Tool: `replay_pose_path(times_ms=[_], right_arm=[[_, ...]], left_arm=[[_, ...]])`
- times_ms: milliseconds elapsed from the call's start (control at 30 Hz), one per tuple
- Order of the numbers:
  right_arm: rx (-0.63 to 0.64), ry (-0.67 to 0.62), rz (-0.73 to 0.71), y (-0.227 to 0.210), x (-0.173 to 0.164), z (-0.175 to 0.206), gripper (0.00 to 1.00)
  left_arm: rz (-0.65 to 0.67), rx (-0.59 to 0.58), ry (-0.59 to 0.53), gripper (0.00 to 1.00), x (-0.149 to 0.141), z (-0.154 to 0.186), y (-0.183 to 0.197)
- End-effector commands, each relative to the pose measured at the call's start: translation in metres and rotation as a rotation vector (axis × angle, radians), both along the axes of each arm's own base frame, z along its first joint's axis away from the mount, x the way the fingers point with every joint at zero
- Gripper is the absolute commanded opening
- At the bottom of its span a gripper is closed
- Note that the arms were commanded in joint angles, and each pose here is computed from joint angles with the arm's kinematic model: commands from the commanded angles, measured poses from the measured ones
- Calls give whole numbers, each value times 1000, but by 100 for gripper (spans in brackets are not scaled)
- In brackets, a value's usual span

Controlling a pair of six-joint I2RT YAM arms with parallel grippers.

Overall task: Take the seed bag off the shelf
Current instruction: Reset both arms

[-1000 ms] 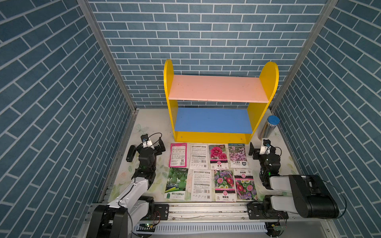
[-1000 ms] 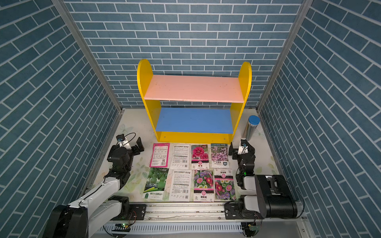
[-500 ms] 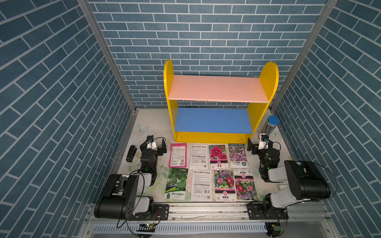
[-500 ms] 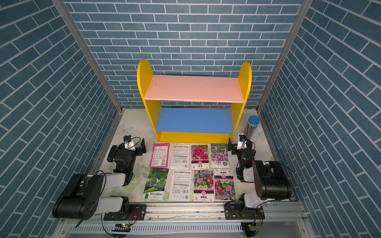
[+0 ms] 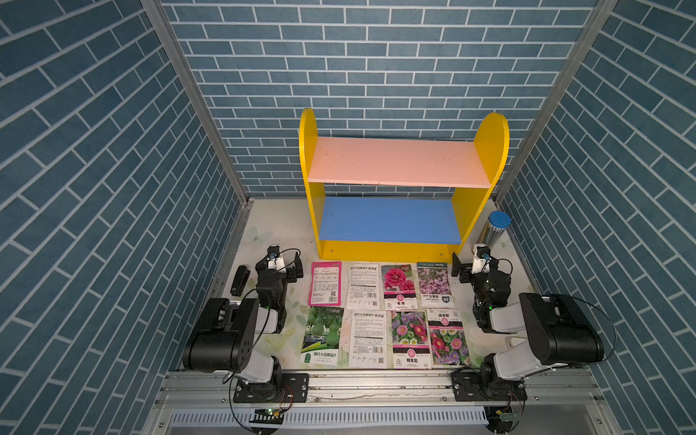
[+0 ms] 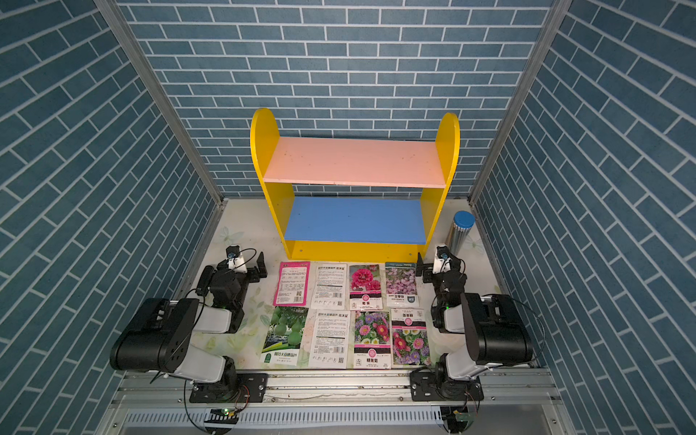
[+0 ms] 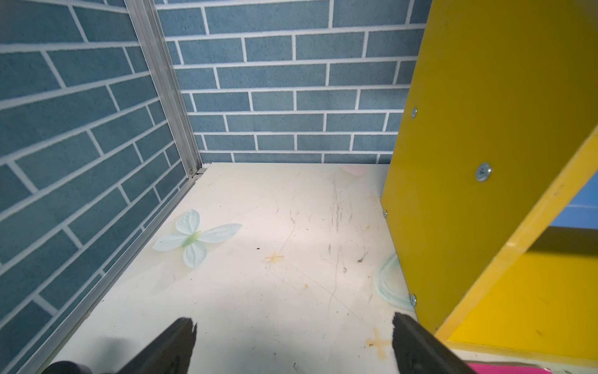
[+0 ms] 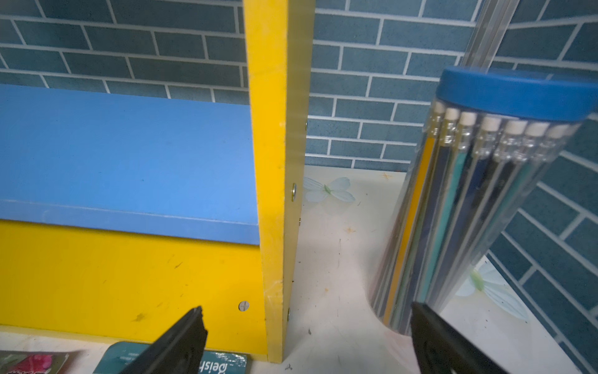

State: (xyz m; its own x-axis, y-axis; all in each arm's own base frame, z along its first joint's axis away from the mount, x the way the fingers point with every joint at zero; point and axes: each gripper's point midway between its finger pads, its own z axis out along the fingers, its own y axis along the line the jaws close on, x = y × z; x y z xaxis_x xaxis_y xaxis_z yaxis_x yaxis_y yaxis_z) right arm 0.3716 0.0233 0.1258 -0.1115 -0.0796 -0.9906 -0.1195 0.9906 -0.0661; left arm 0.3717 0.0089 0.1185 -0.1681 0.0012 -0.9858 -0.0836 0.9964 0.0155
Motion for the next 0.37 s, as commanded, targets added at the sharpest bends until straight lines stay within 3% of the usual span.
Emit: replay_pose_path(times_ms=[0,333], right_arm=[[-18,2,-8,-2,2,0,100],[-18,3,-10,-2,2,-1,100]], left_arm=[[-3,-7,-32,100,4,9,1],[-3,-6,-32,100,4,9,1]])
